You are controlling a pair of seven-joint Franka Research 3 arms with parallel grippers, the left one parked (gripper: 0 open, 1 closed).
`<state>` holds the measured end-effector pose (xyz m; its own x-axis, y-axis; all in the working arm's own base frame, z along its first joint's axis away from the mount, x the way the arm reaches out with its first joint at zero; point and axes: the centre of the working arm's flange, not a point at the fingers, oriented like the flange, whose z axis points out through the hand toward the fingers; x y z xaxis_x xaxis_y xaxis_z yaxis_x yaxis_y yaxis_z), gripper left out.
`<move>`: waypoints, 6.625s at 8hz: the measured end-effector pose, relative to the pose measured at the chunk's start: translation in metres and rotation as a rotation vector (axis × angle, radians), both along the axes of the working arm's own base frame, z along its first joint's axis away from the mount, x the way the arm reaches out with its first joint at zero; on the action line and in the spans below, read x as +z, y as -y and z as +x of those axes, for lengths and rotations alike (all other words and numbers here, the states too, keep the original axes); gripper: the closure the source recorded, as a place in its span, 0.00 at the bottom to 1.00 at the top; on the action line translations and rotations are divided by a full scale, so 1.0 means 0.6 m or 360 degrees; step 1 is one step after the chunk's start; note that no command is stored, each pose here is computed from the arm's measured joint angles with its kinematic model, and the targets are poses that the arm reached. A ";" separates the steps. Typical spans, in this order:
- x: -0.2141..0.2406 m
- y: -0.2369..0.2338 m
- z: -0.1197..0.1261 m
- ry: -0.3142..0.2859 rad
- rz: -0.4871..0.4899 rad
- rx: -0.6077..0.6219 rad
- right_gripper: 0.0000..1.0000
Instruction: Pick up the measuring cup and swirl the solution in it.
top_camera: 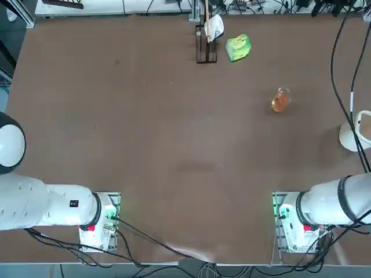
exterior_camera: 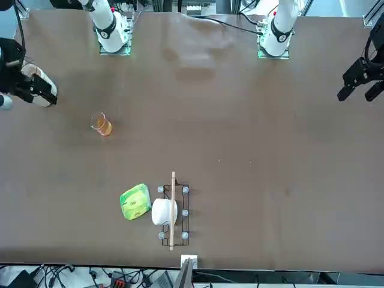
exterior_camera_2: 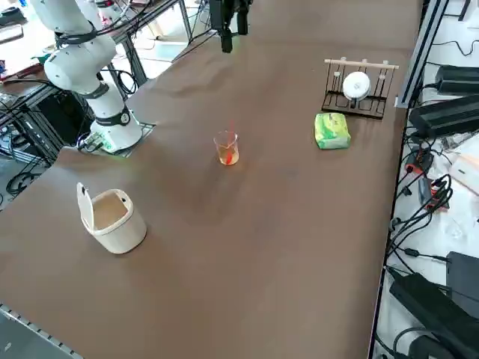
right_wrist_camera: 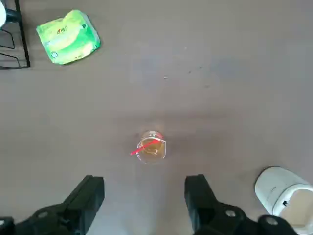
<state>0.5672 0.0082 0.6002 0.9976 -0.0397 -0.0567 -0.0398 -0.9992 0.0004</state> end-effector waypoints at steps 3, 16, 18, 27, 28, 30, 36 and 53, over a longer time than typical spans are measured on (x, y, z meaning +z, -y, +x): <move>-0.077 -0.080 0.024 -0.0055 -0.0138 0.0102 0.00; -0.452 -0.246 -0.084 -0.0037 -0.0676 0.0236 0.04; -0.481 -0.243 -0.084 -0.0059 -0.0722 0.0212 0.13; -0.539 -0.245 -0.103 -0.0177 -0.0843 0.0185 0.22; -0.540 -0.244 -0.103 -0.0180 -0.0846 0.0184 0.25; -0.543 -0.244 -0.104 -0.0183 -0.0851 0.0167 0.29; -0.549 -0.241 -0.107 -0.0203 -0.0870 0.0140 0.44; -0.556 -0.251 -0.100 -0.0224 -0.0895 0.0133 0.61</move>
